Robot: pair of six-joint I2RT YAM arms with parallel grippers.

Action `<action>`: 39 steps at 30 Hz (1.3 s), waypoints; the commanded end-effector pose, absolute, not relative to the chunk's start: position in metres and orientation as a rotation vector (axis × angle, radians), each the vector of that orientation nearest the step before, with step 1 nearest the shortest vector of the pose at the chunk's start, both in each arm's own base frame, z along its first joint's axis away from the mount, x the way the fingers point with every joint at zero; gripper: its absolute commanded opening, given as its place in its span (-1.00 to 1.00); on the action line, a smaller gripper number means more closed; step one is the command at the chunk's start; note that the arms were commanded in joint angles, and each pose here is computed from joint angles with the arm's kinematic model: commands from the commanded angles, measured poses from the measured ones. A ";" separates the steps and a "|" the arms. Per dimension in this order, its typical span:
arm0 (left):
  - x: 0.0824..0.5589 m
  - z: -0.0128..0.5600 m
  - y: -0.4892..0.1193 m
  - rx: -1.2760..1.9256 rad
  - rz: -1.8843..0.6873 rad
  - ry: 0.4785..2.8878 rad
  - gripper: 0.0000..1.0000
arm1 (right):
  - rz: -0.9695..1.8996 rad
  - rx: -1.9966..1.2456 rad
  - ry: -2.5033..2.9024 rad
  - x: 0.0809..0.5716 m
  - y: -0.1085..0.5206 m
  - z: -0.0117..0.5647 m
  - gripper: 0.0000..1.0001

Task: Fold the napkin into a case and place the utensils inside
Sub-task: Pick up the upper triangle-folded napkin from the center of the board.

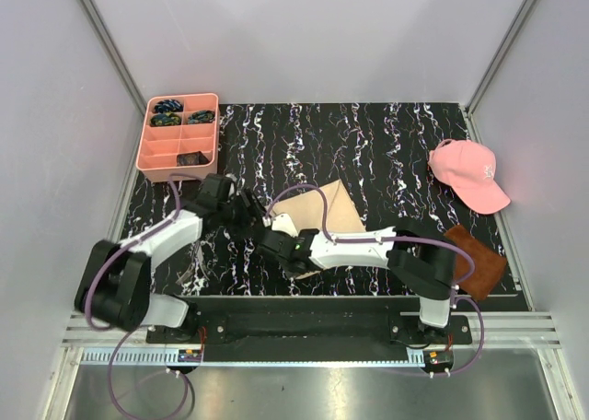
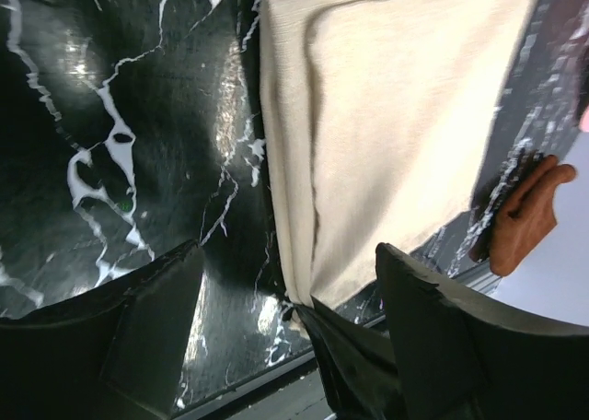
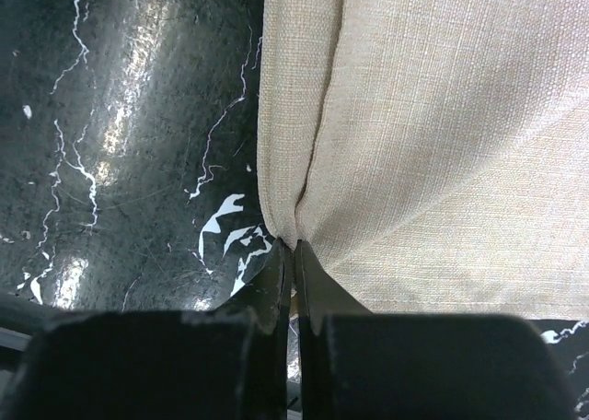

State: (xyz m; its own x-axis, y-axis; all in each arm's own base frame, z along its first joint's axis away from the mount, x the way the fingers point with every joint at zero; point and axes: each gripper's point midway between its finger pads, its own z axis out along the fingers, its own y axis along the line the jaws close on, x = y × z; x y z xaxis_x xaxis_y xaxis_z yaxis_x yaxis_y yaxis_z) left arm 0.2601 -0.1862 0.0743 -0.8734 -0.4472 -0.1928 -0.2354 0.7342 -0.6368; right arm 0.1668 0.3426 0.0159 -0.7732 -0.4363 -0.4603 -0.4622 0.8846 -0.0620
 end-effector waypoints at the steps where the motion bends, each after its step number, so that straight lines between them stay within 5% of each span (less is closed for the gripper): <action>1: 0.283 0.072 -0.213 -0.523 -0.983 2.599 0.51 | 0.111 -0.656 2.593 0.158 0.335 0.009 -1.00; 39: 0.312 0.003 -0.205 -0.728 -0.595 2.728 0.21 | 0.339 -0.502 2.514 0.172 0.336 0.066 -1.00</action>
